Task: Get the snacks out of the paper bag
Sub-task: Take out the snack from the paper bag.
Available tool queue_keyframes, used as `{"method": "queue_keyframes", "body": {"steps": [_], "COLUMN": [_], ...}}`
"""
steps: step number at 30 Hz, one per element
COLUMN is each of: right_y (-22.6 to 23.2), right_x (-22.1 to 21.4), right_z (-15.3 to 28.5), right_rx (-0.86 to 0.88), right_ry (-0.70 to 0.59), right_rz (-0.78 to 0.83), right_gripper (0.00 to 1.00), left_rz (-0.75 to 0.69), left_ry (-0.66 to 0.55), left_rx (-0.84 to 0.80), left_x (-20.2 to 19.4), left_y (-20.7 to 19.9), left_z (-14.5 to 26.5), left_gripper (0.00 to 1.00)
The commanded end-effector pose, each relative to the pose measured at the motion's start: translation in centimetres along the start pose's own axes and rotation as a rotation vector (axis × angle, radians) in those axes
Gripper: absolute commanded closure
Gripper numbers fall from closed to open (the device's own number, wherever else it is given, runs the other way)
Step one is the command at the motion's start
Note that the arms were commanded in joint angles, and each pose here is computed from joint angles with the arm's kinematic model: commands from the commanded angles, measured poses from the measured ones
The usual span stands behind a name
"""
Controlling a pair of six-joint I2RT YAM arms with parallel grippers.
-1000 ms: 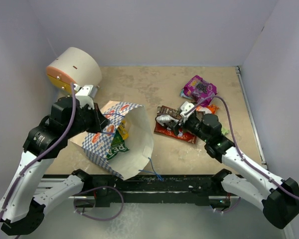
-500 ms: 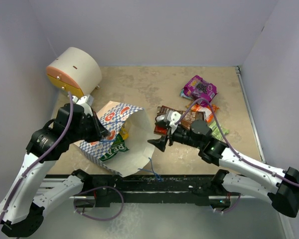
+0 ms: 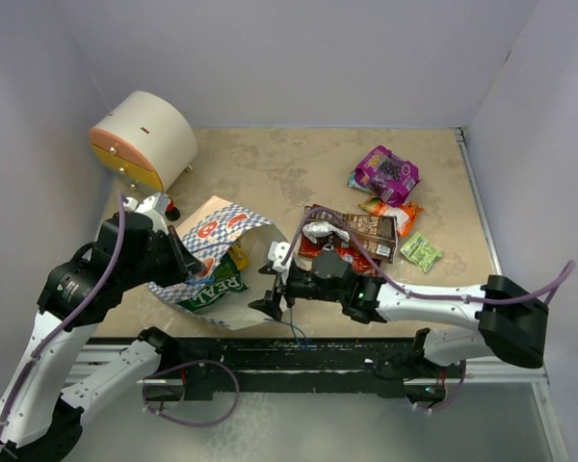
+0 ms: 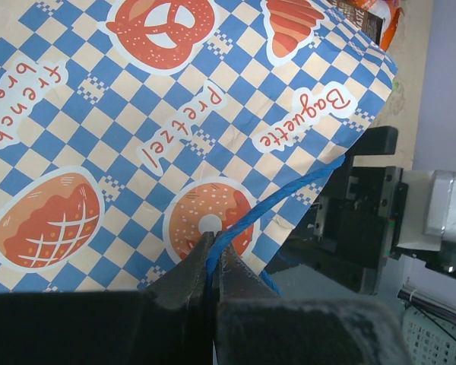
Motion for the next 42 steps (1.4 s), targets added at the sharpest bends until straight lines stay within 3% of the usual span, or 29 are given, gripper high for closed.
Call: {"method": "queue_keyframes", "body": {"steps": [1,13,18,24,26,30,35,38,42], "right_y": [1.4,5.3,8.0,8.0,6.8,3.7,2.8,2.7,2.0], "right_x": [3.6,0.9,1.1,1.1,0.9,-0.6,-2.3,-3.0,-3.7], "right_z": [-2.3,-6.5,-9.0,-10.0,-9.7,-7.7,-6.2,-6.7,-8.8], "right_rx": [-0.022,0.118,0.206,0.201,0.123,0.053,0.141,0.218,0.211], "right_ry": [-0.106,-0.009,-0.008,-0.004,-0.005,0.012,0.030,0.056,0.098], "right_rz": [-0.018,-0.012,0.013,0.031,0.039,0.136,0.448,0.605,0.686], "right_gripper": [0.15,0.16,0.17,0.16,0.16,0.18,0.19,0.20,0.20], "left_rz": [0.052,-0.023,-0.075,-0.125,-0.120,-0.100,-0.068,-0.062,-0.066], "left_ry": [-0.066,-0.157,-0.141,-0.105,-0.109,-0.118,-0.128,-0.130,-0.129], "left_rx": [-0.031,-0.309,-0.438,-0.494,-0.464,-0.407,-0.383,-0.379,-0.384], "left_x": [0.8,3.4,4.5,5.1,5.1,4.1,2.7,2.3,2.5], "left_y": [-0.7,-5.2,-7.7,-9.2,-8.8,-7.1,-5.5,-5.1,-5.4], "left_z": [0.9,1.0,0.2,-0.7,-0.6,0.1,1.4,1.8,2.1], "left_gripper": [1.00,1.00,1.00,1.00,1.00,1.00,1.00,1.00,1.00]}}
Point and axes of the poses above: each gripper's point midway between its finger pads, its own z axis back along the fingers, its own y axis along the line the jaws close on, x = y × z, the point moved 7 cm from there along z, back along the fingers, and after that the axes turned 3 degrees about z, right-handed, at the moved point
